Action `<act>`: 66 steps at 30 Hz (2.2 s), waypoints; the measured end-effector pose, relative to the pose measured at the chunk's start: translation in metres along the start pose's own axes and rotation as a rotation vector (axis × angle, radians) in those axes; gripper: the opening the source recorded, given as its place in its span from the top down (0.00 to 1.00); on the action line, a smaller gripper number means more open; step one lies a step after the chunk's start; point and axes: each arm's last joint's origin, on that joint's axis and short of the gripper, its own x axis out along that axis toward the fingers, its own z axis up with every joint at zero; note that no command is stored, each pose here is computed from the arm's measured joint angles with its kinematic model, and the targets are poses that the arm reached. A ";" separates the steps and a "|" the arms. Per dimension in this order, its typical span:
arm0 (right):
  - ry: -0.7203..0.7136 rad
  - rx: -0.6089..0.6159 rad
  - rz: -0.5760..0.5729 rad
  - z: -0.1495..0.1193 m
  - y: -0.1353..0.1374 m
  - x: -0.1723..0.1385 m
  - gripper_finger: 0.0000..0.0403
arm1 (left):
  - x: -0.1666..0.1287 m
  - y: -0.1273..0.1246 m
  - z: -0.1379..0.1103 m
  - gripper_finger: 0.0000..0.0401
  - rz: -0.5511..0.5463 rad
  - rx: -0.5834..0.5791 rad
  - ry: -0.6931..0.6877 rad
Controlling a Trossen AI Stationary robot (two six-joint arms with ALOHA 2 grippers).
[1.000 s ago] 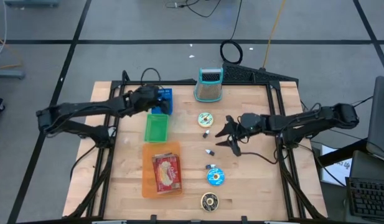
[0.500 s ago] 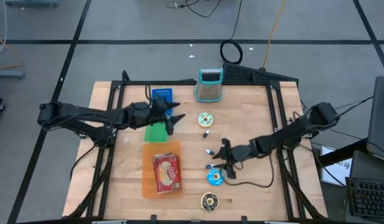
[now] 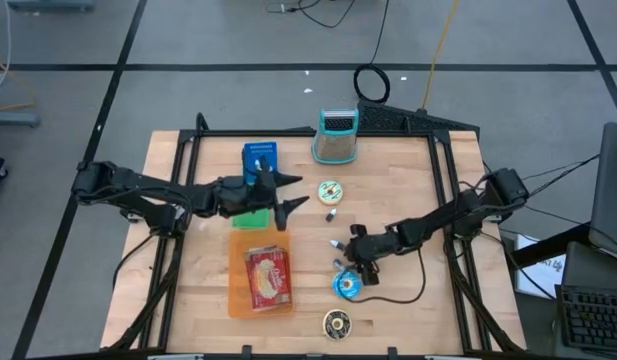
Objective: Pick & Place Food Item
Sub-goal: Put the bottom black food coloring bottle into the blue bin
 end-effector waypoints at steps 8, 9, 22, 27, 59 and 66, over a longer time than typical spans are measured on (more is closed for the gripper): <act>-0.054 0.028 -0.068 -0.001 0.013 0.007 0.58 | 0.000 0.000 0.001 0.32 0.008 0.026 -0.010; -0.064 0.056 -0.065 -0.001 0.013 0.009 0.58 | 0.001 0.000 0.000 0.32 0.009 0.027 -0.006; -0.119 0.218 -0.058 -0.002 0.013 0.024 0.58 | 0.002 0.002 -0.002 0.32 0.016 0.030 0.006; -0.134 0.227 -0.134 0.000 0.005 0.019 0.58 | 0.002 0.002 -0.002 0.32 0.016 0.031 0.006; -0.050 0.196 -0.322 -0.007 -0.015 0.011 0.58 | 0.015 0.008 -0.016 0.32 0.046 0.030 0.036; -0.076 0.214 -0.320 -0.005 -0.015 0.012 0.67 | 0.017 0.009 -0.017 0.32 0.051 0.029 0.036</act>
